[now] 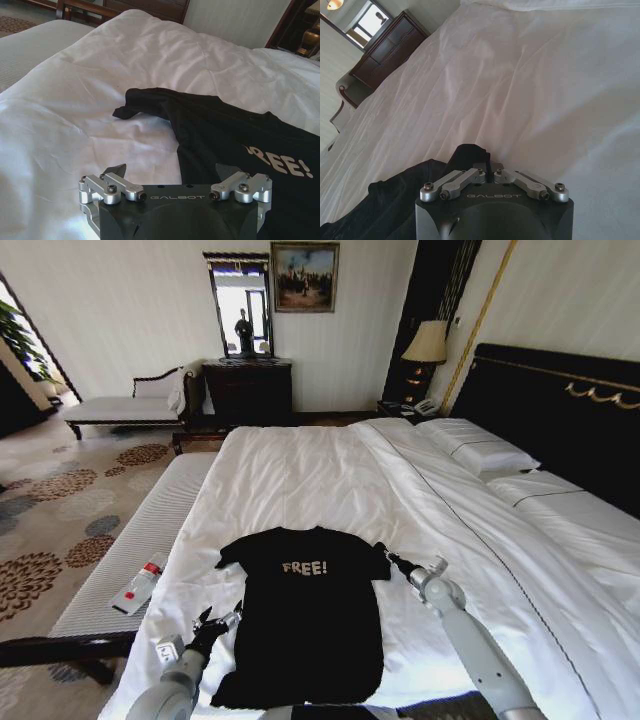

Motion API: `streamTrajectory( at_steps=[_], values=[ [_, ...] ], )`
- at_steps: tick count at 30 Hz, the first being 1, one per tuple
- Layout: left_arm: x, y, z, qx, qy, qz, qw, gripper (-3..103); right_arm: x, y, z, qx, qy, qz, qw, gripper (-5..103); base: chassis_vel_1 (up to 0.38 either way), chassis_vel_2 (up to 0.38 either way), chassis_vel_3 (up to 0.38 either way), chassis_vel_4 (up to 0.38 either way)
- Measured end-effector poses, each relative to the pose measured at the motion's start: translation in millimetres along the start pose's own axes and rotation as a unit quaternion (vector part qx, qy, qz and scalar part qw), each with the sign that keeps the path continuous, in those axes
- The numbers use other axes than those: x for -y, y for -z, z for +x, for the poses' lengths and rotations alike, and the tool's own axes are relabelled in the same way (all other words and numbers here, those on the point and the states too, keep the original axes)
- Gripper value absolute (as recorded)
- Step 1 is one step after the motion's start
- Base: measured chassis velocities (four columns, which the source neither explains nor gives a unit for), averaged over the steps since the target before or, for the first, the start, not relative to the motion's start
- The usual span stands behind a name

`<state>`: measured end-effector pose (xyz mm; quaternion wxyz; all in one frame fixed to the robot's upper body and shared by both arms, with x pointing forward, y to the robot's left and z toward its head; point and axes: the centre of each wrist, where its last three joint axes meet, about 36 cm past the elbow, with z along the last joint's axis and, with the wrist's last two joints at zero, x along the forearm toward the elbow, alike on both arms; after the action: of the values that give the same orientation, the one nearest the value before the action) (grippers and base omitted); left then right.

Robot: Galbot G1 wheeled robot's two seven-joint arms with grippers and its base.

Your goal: Fold the clothes on the bed.

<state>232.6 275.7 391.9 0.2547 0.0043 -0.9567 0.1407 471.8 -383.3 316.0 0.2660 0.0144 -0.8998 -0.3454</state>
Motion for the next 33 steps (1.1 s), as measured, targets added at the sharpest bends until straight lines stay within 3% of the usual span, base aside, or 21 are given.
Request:
streamTrajectory(
  at_steps=[2,16,19,21,25,33],
  values=[
    [0.1,0.8,0.3,0.001,0.000,0.000,1.0000,100,1.3,2.3,1.6,0.002,-0.002,0.001,1.000,1,0.000,0.000,0.000,0.000],
    [2.6,4.4,0.1,0.005,0.000,0.005,1.0000,100,-7.3,18.1,34.8,0.023,-0.010,0.011,1.000,0,0.000,0.000,0.000,0.000],
    [2.6,5.9,-0.9,0.007,-0.001,0.009,0.9999,100,-36.7,6.6,48.5,0.016,0.009,0.053,0.998,0,0.000,0.000,0.000,0.000],
    [2.8,6.1,-1.1,0.007,-0.002,0.009,0.9999,100,-42.9,3.7,49.6,0.013,0.014,0.062,0.998,0,0.000,0.000,0.000,0.000],
    [5.3,9.4,1.4,0.011,-0.004,0.009,0.9999,100,-85.6,-11.9,41.4,-0.003,0.034,0.125,0.992,0,0.000,0.000,0.000,0.000],
    [-1.0,11.9,8.5,0.013,0.005,0.008,0.9999,100,-133.7,-21.4,25.0,-0.029,0.066,0.145,0.987,0,0.000,0.000,0.000,0.000]
  ],
)
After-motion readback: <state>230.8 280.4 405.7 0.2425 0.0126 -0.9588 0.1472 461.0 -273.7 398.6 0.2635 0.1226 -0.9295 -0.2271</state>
